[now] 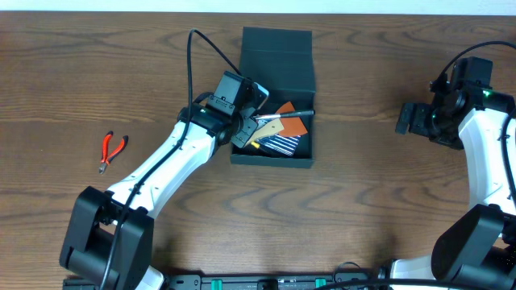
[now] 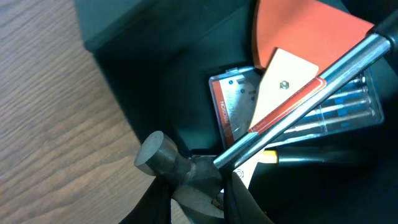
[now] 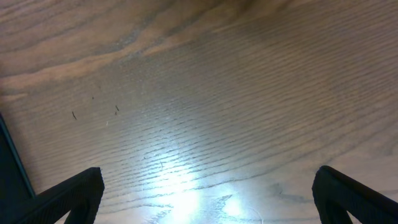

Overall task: Pack container
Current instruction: 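Carry the hammer over the black box and lower it inside, then open the left gripper and withdraw it toward the pliers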

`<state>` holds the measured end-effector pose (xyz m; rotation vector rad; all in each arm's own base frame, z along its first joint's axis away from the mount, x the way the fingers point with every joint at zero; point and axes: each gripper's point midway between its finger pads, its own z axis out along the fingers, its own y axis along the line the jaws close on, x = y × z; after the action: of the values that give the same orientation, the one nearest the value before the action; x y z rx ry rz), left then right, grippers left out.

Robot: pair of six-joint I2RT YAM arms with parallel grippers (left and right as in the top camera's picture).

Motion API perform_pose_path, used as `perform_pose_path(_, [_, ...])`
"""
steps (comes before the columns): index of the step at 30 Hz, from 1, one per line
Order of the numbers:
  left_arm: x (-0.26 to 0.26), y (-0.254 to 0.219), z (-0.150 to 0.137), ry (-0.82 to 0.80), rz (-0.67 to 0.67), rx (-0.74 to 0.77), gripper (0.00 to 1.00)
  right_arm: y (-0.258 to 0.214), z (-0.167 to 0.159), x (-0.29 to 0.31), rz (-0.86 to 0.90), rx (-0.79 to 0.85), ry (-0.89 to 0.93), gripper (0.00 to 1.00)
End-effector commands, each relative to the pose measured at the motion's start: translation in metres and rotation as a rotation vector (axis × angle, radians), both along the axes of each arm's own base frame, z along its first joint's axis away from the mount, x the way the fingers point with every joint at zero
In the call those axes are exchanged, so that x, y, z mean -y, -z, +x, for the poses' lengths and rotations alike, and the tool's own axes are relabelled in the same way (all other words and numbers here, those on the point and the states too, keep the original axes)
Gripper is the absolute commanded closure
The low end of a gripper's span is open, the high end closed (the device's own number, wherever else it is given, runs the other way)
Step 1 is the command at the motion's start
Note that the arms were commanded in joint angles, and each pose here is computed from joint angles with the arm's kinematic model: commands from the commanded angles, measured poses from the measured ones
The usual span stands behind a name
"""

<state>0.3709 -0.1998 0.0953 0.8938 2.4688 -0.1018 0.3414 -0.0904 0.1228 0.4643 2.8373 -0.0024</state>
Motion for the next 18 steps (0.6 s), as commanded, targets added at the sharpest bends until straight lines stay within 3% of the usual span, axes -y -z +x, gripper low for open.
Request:
perform_pose_path(1, [0.0079,-0.0030,0.0016,0.074,0.001,0.016,0.94,0.0041,-0.0008,-0.0032,0.007,-0.012,-0.018,0.01])
perform_pose_path(18, [0.0066,0.0058,-0.0060,0.110,0.023,-0.021,0.95,0.0041,-0.0008,-0.0032,0.007,-0.012,-0.018,0.01])
